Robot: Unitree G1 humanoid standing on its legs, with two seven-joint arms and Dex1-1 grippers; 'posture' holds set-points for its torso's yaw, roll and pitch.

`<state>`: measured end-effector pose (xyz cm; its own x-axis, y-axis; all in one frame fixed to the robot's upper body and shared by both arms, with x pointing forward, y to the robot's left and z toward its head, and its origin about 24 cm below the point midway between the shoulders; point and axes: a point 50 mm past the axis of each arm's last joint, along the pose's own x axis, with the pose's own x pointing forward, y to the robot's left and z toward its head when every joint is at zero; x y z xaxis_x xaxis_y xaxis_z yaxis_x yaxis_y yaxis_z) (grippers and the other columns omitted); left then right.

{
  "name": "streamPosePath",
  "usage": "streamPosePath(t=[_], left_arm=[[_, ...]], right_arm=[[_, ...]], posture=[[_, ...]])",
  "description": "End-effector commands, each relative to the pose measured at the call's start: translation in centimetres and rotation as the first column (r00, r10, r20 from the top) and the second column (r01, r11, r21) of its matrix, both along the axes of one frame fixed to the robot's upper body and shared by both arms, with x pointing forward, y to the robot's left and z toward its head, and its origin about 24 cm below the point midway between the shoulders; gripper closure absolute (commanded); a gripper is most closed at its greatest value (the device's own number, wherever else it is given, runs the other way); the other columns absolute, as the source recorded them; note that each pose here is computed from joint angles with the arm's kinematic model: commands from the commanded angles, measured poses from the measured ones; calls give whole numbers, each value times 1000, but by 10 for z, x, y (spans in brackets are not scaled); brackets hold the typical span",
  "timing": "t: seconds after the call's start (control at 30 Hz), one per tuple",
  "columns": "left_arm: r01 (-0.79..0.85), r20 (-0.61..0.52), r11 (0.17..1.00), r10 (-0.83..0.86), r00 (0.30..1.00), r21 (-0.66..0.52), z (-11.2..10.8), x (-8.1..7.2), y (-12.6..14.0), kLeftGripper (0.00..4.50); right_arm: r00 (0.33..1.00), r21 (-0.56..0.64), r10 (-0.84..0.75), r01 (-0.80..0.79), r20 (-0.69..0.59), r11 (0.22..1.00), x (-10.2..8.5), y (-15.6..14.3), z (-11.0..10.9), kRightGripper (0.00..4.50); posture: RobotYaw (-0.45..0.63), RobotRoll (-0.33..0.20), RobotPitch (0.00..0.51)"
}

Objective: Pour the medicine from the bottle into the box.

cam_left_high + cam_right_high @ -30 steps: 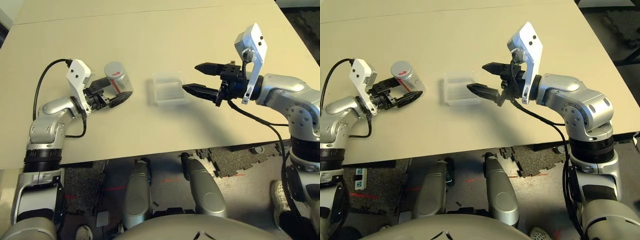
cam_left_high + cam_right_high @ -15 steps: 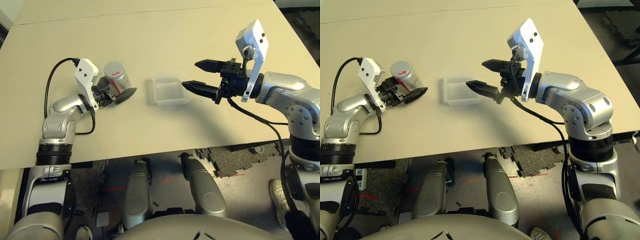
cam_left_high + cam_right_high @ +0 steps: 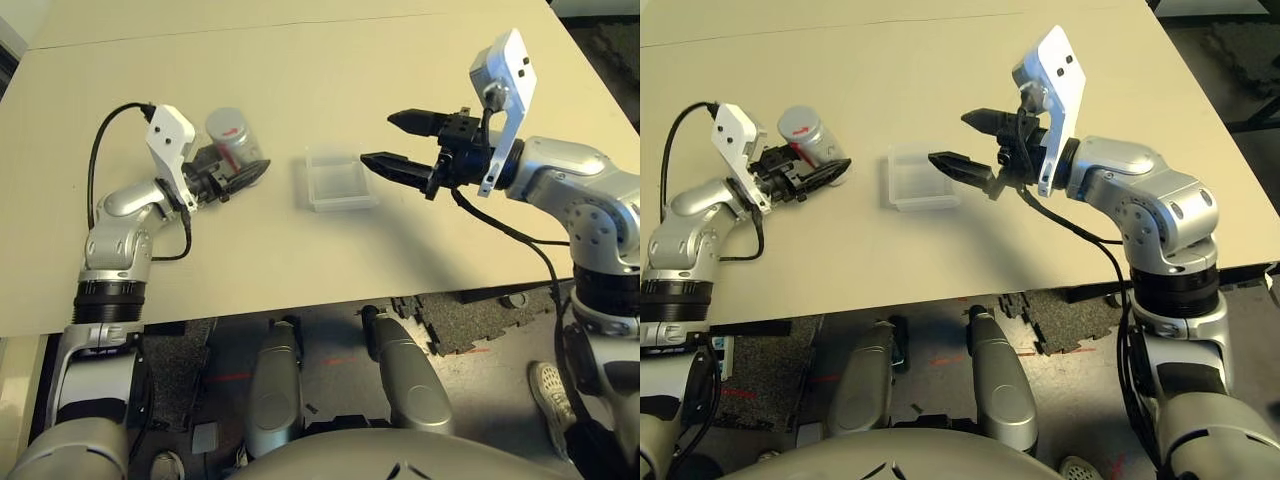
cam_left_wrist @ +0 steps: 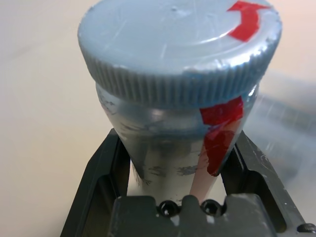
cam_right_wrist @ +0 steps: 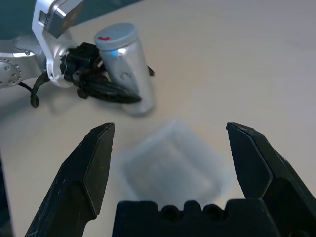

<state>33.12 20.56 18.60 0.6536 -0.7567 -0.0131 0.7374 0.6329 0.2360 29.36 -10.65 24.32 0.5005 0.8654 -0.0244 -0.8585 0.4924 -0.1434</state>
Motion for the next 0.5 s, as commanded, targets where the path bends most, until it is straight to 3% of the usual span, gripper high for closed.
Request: streamPosePath(t=[0.03, 0.33, 0.5], left_arm=[[79, -41, 997, -79, 996, 1, 2, 7, -14, 1736], [206, -82, 978, -206, 975, -3, 4, 18, -44, 1736], [253, -82, 967, -252, 964, 4, 5, 19, -56, 1736]], right_arm=[[999, -24, 12, -11, 44, 1000, 7, 15, 7, 0], [988, -46, 70, -64, 135, 997, 13, 49, 30, 0], [988, -64, 81, -73, 134, 995, 13, 56, 30, 0]], posture=[[1, 0, 228], [-15, 0, 212], [-21, 0, 211]])
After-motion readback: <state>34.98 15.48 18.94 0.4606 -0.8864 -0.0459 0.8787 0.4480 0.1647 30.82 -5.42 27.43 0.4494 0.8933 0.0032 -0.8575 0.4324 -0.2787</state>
